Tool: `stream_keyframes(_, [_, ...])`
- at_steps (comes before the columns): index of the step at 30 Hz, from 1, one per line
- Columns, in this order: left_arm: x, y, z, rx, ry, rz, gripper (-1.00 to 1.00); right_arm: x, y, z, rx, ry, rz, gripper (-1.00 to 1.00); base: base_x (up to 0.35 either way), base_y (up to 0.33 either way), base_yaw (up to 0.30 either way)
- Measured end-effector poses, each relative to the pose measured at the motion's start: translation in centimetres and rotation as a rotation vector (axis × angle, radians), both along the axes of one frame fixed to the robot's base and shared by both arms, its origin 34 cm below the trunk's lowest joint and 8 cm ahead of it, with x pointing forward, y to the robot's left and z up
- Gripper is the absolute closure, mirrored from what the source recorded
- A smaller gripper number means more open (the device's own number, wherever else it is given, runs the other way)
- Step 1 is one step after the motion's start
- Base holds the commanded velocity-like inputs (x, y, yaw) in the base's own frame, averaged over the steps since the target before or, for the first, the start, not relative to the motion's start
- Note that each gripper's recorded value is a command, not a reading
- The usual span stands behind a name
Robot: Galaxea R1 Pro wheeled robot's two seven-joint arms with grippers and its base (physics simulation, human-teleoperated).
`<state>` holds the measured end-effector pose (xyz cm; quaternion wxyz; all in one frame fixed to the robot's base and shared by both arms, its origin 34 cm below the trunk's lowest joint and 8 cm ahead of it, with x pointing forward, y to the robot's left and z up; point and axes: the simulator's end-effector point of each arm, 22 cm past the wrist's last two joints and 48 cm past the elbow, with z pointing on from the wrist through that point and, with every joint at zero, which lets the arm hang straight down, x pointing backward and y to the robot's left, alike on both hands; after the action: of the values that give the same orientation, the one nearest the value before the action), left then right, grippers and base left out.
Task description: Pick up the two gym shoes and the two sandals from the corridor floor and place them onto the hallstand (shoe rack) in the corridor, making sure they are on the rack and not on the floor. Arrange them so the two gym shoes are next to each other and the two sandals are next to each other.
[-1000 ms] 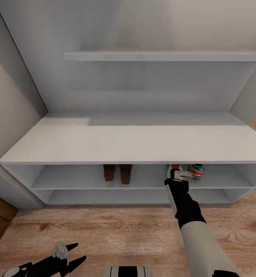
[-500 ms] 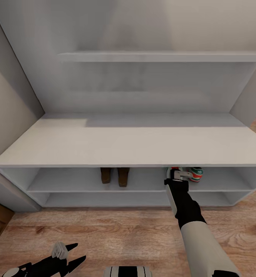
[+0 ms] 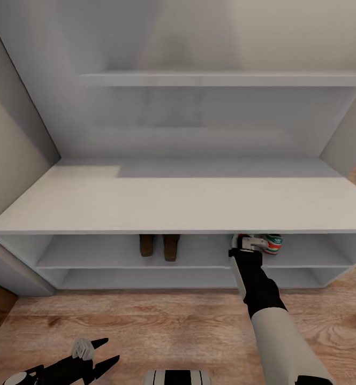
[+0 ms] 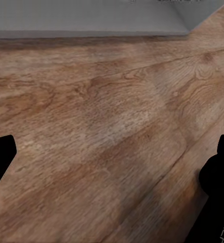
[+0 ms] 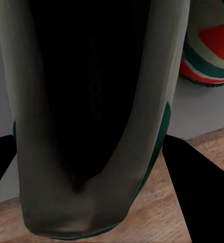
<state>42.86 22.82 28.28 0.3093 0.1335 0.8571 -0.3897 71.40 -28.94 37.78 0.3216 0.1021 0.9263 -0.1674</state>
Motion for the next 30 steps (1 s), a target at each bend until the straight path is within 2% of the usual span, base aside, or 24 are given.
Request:
stream_keyframes(7, [0.00, 0.04, -0.01, 0.001, 0.000, 0.000, -1.00, 0.00, 0.01, -0.02, 0.001, 0.000, 0.000, 1.00, 0.129, -0.068, 0.000])
stream_keyframes(30, [0.03, 0.11, 0.00, 0.001, 0.000, 0.001, -1.00, -0.04, -0.12, -0.01, -0.006, 0.003, 0.001, 1.00, 0.019, -0.002, 0.000])
